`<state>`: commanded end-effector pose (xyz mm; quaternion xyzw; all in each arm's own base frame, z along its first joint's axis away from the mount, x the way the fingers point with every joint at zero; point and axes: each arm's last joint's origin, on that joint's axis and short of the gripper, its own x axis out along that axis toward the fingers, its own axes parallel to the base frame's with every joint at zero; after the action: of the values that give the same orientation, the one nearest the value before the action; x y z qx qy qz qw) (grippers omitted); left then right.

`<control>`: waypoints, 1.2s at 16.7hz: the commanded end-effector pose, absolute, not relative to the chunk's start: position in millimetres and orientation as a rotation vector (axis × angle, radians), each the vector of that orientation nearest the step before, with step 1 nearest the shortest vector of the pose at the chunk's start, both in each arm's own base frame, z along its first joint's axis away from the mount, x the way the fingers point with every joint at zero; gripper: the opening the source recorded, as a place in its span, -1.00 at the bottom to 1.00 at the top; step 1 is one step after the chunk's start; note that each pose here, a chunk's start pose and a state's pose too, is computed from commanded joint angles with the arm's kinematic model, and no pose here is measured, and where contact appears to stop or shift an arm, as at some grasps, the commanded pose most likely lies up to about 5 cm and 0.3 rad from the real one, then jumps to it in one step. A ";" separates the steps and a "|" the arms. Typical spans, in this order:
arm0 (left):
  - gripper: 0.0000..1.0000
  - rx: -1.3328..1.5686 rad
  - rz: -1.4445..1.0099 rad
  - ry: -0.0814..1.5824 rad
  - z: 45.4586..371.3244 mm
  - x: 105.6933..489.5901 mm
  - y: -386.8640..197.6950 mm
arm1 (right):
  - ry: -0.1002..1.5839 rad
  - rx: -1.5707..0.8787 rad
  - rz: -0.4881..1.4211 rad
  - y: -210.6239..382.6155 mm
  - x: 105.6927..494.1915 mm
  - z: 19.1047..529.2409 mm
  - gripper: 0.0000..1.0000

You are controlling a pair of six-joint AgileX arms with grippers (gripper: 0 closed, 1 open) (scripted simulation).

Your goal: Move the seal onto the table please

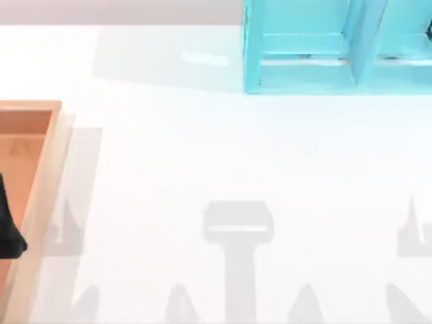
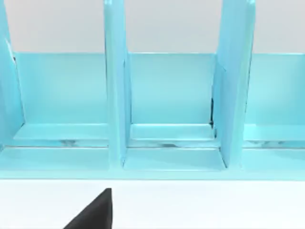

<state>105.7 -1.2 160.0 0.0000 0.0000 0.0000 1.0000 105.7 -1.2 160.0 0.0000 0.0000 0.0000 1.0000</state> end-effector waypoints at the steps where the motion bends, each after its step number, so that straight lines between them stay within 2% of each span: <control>1: 1.00 0.000 0.000 0.000 160.0 105.7 -1.2 | 0.000 0.000 0.000 -1.2 105.7 160.0 1.00; 4: 1.00 0.009 0.010 0.030 164.0 106.1 -0.2 | 0.000 0.000 0.000 -1.2 105.7 160.0 1.00; 8: 1.00 0.051 0.044 0.204 190.3 110.9 4.5 | 0.000 0.000 0.000 -1.2 105.7 160.0 1.00; 15: 1.00 0.113 0.086 0.764 253.3 160.8 26.5 | 0.000 0.000 0.000 -1.2 105.7 160.0 1.00; 20: 1.00 0.094 0.061 1.182 269.1 215.9 55.8 | 0.000 0.000 0.000 -1.2 105.7 160.0 1.00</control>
<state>215.9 55.8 269.1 0.0444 0.5568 0.0289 0.8289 105.7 -1.2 160.0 0.0000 0.0000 0.0000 1.0000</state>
